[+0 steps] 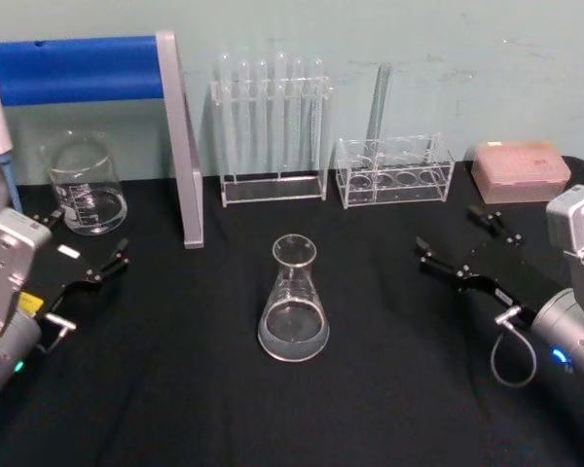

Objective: Grasp the erlenmeyer flask with one hand, shake it three times, then place it back.

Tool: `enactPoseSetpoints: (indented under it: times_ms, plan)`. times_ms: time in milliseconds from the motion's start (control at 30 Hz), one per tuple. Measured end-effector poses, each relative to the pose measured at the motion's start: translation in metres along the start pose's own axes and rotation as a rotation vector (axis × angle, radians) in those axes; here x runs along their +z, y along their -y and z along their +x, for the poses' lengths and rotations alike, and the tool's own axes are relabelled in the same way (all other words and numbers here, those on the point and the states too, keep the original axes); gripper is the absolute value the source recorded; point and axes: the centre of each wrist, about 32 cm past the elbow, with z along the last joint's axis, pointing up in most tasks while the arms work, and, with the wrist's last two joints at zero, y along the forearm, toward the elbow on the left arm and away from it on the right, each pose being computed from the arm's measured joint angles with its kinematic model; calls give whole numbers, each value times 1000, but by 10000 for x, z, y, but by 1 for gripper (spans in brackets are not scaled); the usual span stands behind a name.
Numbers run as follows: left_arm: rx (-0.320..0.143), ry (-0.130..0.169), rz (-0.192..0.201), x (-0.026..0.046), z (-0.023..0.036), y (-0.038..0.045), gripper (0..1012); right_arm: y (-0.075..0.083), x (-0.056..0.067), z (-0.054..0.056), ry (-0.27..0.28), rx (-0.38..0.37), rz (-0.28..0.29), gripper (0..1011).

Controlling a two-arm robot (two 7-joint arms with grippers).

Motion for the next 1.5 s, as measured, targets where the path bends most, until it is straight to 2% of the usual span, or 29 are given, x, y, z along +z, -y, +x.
enactPoseSetpoints:
  times_ms: [233, 433, 567, 767, 1133, 1500]
  plan:
    - [0, 0, 0, 0, 0, 0, 1001, 17, 29, -113, -68, 139, 14, 1003]
    - [0, 0, 0, 0, 0, 0, 1001, -21, 25, -217, -85, 244, 23, 1003]
    - [0, 0, 0, 0, 0, 0, 1001, -49, 29, -252, -89, 285, 29, 1003]
    - [0, 0, 0, 0, 0, 0, 1001, -135, 21, -288, -94, 385, 48, 1003]
    - [0, 0, 0, 0, 0, 0, 1001, -353, 29, -337, -95, 466, 68, 1002]
    - [0, 0, 0, 0, 0, 0, 1001, -579, 20, -395, -93, 487, 68, 1003]
